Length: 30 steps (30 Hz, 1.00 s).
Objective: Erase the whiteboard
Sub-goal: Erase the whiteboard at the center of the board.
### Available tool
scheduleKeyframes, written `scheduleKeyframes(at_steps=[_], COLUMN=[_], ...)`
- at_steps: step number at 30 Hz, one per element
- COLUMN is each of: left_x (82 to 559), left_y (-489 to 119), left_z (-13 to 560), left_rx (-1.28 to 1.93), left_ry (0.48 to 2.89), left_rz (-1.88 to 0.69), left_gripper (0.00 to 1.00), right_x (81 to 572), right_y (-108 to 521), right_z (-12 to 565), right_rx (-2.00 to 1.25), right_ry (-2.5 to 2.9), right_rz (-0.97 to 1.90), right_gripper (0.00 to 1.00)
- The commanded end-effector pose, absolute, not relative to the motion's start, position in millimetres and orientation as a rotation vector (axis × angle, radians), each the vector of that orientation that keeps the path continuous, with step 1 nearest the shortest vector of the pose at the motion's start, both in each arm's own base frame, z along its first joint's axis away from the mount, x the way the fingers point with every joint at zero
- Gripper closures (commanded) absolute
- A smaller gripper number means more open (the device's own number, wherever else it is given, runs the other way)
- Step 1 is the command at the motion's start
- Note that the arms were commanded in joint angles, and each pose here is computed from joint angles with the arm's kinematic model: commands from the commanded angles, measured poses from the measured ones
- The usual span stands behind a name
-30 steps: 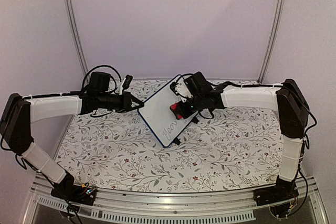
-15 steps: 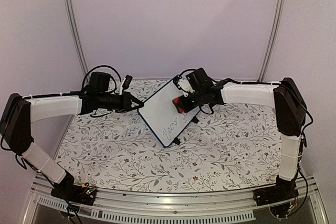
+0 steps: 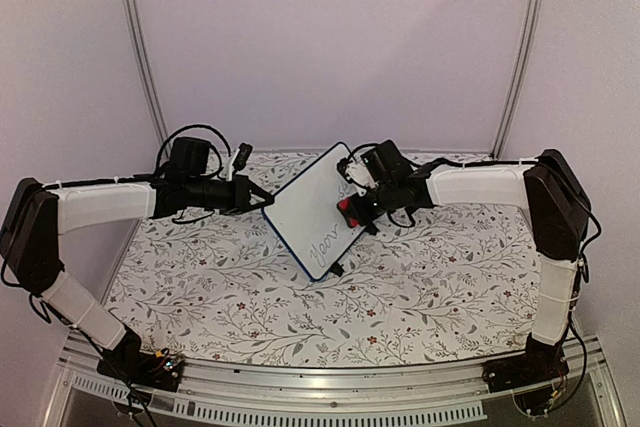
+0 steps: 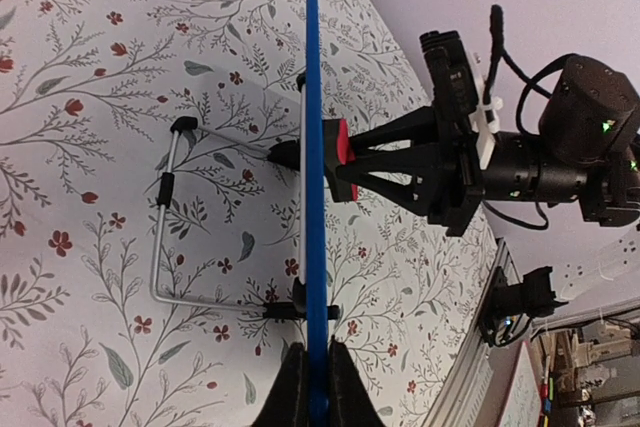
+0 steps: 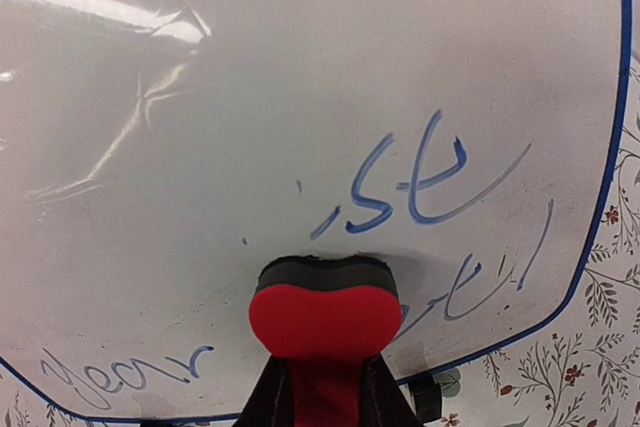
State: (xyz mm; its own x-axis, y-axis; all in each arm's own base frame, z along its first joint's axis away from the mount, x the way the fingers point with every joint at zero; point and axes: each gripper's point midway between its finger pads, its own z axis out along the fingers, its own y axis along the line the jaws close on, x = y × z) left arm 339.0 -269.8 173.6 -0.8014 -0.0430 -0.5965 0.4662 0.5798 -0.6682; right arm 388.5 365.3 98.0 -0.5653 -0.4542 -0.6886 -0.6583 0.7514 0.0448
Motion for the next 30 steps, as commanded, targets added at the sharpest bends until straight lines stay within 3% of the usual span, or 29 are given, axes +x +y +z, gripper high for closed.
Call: scheduleKeyframes(at_steps=[1, 9, 21, 30], left_x=[336, 336, 336, 336], left_y=[-276, -276, -276, -276], left_z=[192, 193, 192, 191], left_rx=[0.396, 0.395, 0.397, 0.394], left_ry=[2.167, 2.167, 2.167, 2.169], left_rz=[-1.223, -1.222, -1.225, -1.225], left_gripper=[0.95, 0.95, 0.95, 0.95], right_x=[389, 399, 374, 383], right_y=[373, 388, 365, 370], right_z=[108, 133, 85, 106], right_rx=[-0.856, -0.854, -0.868, -0.841], right_ry=[2.263, 2.215, 2.304, 2.261], right_rz=[0.425, 0.462, 0.435, 0.435], right_gripper=[0.95, 0.95, 0.95, 0.95])
